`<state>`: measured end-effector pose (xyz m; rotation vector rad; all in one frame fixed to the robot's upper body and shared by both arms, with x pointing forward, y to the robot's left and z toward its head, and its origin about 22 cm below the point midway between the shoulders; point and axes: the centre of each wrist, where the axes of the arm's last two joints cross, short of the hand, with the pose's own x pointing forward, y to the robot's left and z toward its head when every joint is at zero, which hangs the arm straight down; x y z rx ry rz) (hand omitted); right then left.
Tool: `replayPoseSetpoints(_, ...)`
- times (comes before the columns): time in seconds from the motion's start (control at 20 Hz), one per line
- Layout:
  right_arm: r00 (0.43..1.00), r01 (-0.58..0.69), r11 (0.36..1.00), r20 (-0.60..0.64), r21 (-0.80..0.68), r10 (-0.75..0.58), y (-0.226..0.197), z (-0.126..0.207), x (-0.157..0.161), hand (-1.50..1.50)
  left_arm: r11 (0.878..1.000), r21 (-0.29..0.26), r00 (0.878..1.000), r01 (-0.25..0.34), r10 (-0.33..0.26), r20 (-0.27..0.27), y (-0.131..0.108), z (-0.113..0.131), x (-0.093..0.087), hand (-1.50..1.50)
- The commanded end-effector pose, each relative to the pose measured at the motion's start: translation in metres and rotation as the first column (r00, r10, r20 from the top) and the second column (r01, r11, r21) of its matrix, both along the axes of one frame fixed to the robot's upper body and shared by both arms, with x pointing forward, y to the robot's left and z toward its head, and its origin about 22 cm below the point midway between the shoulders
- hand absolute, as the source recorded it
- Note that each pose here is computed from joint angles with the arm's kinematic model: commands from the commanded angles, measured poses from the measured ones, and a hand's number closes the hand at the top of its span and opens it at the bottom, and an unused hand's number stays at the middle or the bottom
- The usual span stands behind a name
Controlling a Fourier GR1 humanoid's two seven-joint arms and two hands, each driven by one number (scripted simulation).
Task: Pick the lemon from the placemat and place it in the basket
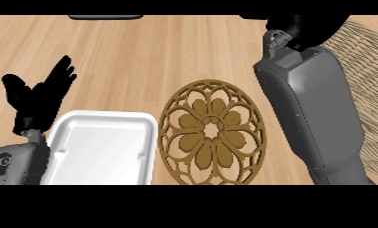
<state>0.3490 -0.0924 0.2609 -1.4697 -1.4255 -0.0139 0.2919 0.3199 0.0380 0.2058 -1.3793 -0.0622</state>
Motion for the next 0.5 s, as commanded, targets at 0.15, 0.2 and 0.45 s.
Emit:
replayPoseSetpoints(0.15, 0.986, 0.135, 0.987, -0.106, 0.082, -0.126, -0.058, -0.005, -0.023, 1.50, 1.000, 0.008, 1.000, 0.001, -0.001, -0.006, -0.003, -0.005, -0.003, 0.00)
replayPoseSetpoints(0.2, 0.984, 0.150, 0.986, -0.112, 0.072, -0.141, -0.063, -0.029, -0.019, 1.50, 1.000, 0.002, 1.000, 0.006, -0.006, -0.010, 0.013, -0.009, -0.004, 0.00)
replayPoseSetpoints(0.45, 0.984, 0.164, 0.982, -0.092, 0.093, -0.155, -0.089, -0.052, -0.042, 1.50, 1.000, -0.013, 1.000, 0.007, -0.007, 0.006, 0.017, -0.001, -0.007, 0.00)
